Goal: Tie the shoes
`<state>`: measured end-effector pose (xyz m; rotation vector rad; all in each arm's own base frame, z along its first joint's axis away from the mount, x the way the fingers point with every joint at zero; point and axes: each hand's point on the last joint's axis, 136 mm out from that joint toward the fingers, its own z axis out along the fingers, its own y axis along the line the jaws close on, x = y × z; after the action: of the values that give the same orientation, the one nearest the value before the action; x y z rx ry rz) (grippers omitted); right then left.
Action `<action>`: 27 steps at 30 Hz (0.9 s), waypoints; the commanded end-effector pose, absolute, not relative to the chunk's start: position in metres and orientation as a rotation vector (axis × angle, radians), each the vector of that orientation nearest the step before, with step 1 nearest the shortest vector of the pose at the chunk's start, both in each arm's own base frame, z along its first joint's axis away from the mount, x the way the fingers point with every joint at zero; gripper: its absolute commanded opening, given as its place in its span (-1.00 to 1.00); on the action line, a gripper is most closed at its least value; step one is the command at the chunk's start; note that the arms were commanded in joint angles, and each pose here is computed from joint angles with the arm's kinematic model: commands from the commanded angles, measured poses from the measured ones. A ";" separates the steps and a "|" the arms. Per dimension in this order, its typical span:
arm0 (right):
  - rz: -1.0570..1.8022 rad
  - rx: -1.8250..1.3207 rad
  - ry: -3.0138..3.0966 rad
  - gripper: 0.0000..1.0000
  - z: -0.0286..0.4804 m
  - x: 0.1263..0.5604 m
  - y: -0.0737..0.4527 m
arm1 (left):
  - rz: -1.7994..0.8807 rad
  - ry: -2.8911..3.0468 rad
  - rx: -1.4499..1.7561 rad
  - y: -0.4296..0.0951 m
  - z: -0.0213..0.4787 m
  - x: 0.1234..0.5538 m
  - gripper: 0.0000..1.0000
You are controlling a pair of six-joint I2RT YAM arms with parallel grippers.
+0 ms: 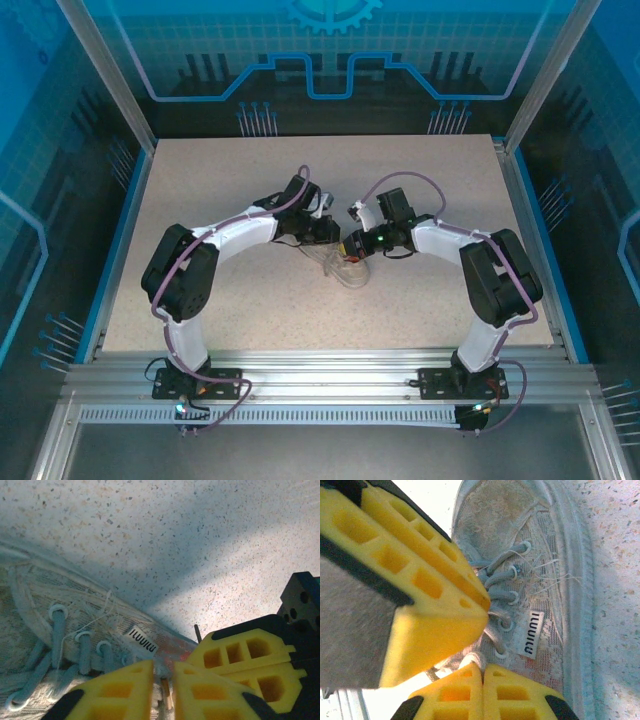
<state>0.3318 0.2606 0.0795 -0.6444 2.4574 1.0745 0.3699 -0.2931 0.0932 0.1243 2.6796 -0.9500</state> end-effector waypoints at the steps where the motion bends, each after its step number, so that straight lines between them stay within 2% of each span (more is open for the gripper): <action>1: 1.106 -0.661 2.414 -1.00 0.091 0.329 0.264 | -0.980 2.654 0.104 -0.287 0.102 0.372 -0.81; 6: 1.108 -0.663 2.417 -1.00 0.091 0.329 0.264 | -0.950 2.619 0.097 -0.275 0.114 0.379 -1.00; 27: 1.088 -0.678 2.425 -1.00 0.100 0.334 0.264 | -0.972 2.491 0.089 -0.264 0.146 0.411 -1.00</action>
<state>0.3332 0.2614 0.0860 -0.6462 2.4557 1.0768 0.3989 -0.2633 0.1206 0.0493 2.5734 -0.9472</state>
